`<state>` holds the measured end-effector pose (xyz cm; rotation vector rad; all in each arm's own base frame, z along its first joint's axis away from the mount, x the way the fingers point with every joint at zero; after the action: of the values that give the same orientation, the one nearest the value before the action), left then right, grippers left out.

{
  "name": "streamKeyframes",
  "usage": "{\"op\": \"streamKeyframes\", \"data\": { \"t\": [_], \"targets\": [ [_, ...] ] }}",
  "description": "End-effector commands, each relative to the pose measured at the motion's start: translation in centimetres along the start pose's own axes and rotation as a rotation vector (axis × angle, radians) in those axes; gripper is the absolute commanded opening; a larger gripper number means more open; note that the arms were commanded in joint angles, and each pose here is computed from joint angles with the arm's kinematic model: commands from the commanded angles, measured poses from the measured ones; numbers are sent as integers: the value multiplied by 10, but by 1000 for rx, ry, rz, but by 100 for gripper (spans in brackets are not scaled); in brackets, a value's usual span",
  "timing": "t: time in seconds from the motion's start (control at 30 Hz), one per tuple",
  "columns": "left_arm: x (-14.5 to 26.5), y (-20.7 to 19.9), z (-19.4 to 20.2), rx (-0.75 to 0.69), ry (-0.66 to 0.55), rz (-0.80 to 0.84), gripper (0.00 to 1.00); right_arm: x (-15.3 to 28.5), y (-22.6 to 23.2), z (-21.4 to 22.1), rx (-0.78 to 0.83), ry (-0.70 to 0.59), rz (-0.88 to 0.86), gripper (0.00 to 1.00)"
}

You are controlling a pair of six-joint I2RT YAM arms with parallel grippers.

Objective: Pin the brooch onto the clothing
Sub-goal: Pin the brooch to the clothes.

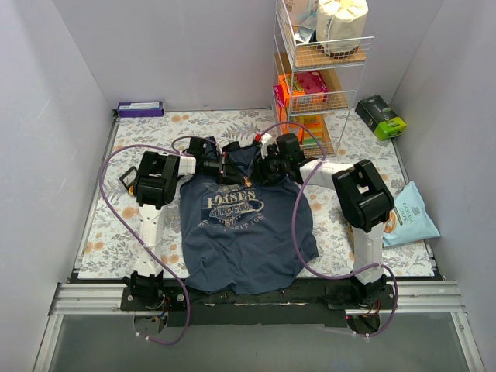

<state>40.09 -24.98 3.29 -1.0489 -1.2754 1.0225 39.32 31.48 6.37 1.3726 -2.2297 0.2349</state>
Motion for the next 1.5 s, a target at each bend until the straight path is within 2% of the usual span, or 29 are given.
{"op": "streamKeyframes", "data": {
  "t": [0.0,0.43,0.6,0.77,0.9,1.0,1.47],
  "targets": [
    [0,33,6,108,-19,-76,0,-8,3,-14,57,-29,-12,44],
    [1,28,5,100,-23,-72,0,-18,4,6,83,53,37,43],
    [1,28,5,106,-23,-74,0,-21,5,9,90,61,46,26],
    [1,27,3,109,-27,-75,0,-21,9,7,100,56,44,18],
    [1,27,3,117,-31,-77,0,-21,13,7,107,50,36,5],
    [1,28,3,123,-33,-80,0,-20,17,6,109,45,28,1],
    [3,32,-2,152,-53,-91,0,-16,37,1,128,19,-21,1]
  ]
}}
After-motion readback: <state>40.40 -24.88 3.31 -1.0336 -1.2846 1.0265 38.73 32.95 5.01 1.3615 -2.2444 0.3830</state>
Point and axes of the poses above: each gripper's point midway between its finger pads, its own x axis back along the fingers, its own y axis along the line the jaws close on, z = x × y, the point moved 2 cm from there along x, back along the fingers, and after that the axes turned 7 degrees about x, right-handed, at the moved point
